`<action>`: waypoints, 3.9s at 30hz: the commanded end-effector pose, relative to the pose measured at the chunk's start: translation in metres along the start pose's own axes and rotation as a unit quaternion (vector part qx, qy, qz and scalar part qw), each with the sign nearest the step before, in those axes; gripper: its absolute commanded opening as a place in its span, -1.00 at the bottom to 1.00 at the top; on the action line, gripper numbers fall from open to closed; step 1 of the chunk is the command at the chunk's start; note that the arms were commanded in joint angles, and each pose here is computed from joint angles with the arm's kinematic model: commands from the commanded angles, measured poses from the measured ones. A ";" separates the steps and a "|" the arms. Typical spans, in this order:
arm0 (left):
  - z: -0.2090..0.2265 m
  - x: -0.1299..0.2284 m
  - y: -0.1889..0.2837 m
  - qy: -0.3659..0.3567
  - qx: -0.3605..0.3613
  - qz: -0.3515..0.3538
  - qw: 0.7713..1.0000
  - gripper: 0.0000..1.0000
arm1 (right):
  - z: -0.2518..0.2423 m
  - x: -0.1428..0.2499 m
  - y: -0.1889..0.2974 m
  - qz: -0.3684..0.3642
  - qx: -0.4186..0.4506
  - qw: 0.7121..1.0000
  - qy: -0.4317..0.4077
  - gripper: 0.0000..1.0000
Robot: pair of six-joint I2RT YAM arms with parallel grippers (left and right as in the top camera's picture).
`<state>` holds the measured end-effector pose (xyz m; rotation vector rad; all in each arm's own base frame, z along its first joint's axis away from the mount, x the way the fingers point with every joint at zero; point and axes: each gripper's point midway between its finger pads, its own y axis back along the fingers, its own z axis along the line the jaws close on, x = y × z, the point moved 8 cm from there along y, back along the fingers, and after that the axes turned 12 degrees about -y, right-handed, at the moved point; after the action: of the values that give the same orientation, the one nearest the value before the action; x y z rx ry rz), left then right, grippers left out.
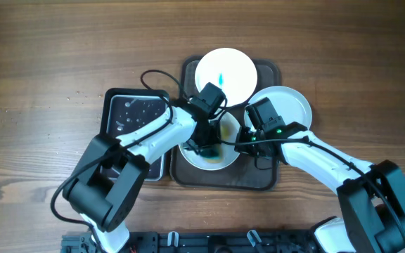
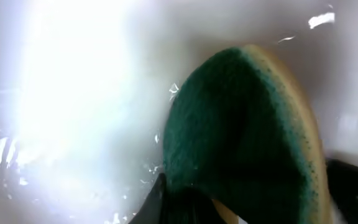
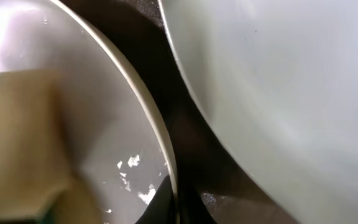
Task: Clean dirty plates on tray and stack at the side
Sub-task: 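Scrub the plate surface with the sponge while right gripper holds the rim, then return the sponge to the black tray with the left gripper, then lift the plate with the right gripper and tilt it over the black tray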
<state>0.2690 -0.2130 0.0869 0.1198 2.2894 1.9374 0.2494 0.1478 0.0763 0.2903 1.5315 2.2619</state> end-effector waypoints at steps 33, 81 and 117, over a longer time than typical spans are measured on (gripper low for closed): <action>0.174 0.015 0.082 0.189 -0.100 -0.083 0.973 -0.23 | 0.021 -0.013 0.022 -0.007 0.000 0.990 0.142 -0.91; 0.184 0.089 0.295 0.276 -0.041 -0.357 0.892 1.00 | 0.253 0.057 0.118 -0.497 0.172 0.750 0.402 -0.91; 0.184 0.089 0.295 0.275 -0.041 -0.357 0.892 1.00 | 0.267 0.088 0.133 -0.548 0.167 0.714 0.402 -0.91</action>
<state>0.2011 0.0285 0.3387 -1.2386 2.0461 1.7877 0.2470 0.3699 0.2767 -1.3555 1.7497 1.1139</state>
